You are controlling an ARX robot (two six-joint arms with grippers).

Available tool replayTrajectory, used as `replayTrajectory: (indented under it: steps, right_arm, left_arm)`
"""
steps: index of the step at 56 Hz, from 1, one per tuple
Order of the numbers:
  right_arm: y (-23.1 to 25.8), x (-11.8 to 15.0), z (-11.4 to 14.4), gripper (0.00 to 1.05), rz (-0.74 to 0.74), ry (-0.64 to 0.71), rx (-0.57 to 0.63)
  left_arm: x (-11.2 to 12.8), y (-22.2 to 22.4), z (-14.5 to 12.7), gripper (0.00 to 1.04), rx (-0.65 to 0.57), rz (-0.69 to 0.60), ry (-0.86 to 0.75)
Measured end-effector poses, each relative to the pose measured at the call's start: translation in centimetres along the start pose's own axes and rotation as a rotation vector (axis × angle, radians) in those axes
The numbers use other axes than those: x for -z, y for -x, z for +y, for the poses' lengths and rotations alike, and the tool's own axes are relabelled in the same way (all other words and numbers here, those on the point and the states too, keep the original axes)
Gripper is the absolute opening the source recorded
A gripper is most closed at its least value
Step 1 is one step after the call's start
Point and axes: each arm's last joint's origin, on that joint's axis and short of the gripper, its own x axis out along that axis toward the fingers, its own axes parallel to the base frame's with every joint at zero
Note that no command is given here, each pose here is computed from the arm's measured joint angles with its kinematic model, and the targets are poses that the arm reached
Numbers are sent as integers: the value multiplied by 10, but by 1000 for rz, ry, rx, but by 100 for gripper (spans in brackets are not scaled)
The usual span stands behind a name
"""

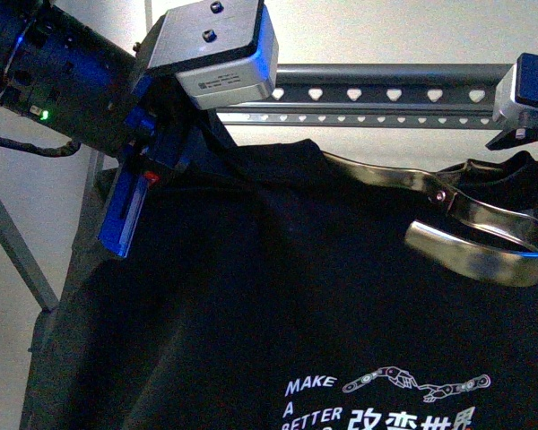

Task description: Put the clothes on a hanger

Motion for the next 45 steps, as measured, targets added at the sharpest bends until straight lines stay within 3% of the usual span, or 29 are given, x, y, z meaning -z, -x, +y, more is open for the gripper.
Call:
replayTrajectory:
  steps: [4, 7, 23, 34, 45]
  right_arm:
    - [-6, 1, 2, 97, 0, -11, 0]
    - [-9, 1, 3, 91, -1, -18, 7]
    - [-14, 2, 4, 40, -8, -43, 10]
    - [-10, 8, 5, 17, -2, -49, -15]
    - [1, 18, 12, 11, 15, -115, -86]
  left_arm:
    - [0, 0, 0, 4, 0, 0, 0]
    - [0, 0, 0, 4, 0, 0, 0]
    - [0, 0, 0, 4, 0, 1, 1]
    - [-1, 1, 3, 30, -10, -9, -6]
    - [-3, 3, 8, 66, -27, -14, -18]
